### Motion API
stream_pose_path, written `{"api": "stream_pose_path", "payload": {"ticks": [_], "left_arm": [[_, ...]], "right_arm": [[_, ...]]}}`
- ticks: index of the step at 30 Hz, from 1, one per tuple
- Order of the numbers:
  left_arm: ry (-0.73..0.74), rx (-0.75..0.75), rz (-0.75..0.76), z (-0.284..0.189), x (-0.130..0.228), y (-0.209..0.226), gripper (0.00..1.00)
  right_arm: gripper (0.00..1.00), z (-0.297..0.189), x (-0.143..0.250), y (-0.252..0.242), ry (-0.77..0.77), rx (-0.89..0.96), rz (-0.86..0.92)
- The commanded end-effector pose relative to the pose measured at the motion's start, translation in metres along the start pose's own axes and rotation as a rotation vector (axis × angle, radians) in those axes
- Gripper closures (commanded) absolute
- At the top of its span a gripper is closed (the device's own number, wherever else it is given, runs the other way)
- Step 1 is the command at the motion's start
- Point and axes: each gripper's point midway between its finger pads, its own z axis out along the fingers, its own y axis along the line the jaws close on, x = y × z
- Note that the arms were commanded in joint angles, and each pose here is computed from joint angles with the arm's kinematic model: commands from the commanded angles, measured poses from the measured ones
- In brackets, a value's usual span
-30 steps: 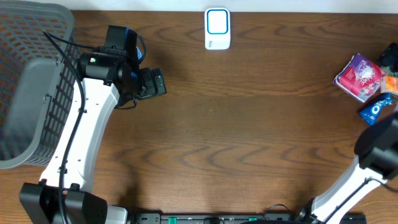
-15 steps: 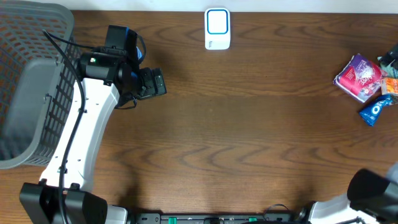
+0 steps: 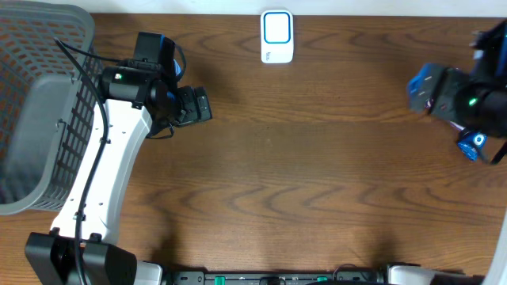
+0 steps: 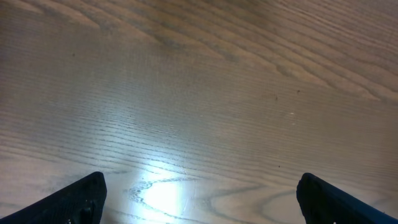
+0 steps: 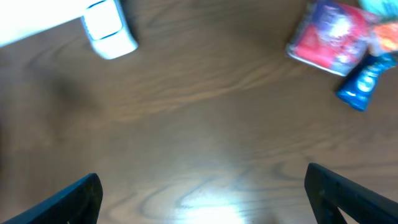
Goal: Scan the item barcode
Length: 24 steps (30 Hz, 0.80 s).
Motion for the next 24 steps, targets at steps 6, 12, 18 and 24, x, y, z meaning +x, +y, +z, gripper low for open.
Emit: {"api": "stream_pose_path", "payload": {"ticks": [6, 12, 18, 24], "left_arm": [[-0.003, -0.011, 0.002, 0.0, -0.002, 0.003, 0.02], [-0.003, -0.011, 0.002, 0.0, -0.002, 0.003, 0.02], [-0.003, -0.011, 0.002, 0.0, -0.002, 0.003, 0.02], [-0.003, -0.011, 0.002, 0.0, -0.002, 0.003, 0.02]], "right_arm": [[0.01, -0.003, 0.064, 0.022, 0.005, -0.065, -0.168], [0.01, 0.015, 0.124, 0.006, 0.028, -0.115, -0.123], [0.01, 0.022, 0.166, -0.007, 0.108, -0.116, -0.022], [0.01, 0.018, 0.202, -0.026, 0.253, -0.043, -0.027]]}}
